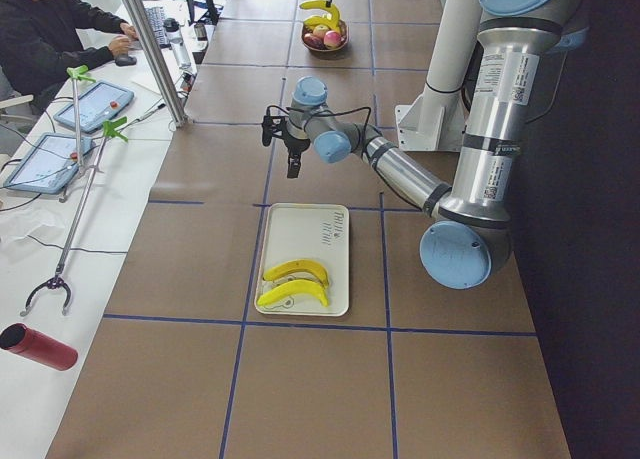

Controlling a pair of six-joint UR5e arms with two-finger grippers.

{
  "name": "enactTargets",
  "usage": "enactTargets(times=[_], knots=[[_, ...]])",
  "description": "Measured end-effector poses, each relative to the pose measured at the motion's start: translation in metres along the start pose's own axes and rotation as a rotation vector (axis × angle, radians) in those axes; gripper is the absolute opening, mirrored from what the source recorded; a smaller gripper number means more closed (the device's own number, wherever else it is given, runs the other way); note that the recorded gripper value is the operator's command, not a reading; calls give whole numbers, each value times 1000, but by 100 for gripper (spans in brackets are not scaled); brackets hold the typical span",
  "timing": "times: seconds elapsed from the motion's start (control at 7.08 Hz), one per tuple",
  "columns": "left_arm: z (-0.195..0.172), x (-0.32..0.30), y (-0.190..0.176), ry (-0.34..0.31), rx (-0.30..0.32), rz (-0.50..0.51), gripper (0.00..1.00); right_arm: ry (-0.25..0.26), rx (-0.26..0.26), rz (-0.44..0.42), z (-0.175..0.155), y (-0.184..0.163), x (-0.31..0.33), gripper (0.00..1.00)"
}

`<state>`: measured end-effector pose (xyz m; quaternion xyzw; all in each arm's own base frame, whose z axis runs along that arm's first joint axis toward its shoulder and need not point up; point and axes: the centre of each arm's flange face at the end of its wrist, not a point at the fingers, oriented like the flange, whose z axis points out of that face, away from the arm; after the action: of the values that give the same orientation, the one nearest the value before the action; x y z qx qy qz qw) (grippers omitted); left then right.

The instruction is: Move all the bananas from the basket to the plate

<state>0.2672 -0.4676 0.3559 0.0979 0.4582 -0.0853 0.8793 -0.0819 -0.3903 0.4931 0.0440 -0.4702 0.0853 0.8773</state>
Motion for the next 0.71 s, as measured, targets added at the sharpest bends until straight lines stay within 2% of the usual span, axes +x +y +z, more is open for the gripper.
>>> enactTargets(times=[0.28, 0.42, 0.71], knots=[[-1, 2, 1, 10, -12, 1, 100, -58, 39, -52, -19, -13, -38, 0], [-3, 5, 2, 22, -21, -1, 100, -102, 41, -91, -19, -25, -74, 0], [-12, 35, -3, 87, -8, -49, 99, -224, -13, -109, 6, -35, -195, 1]])
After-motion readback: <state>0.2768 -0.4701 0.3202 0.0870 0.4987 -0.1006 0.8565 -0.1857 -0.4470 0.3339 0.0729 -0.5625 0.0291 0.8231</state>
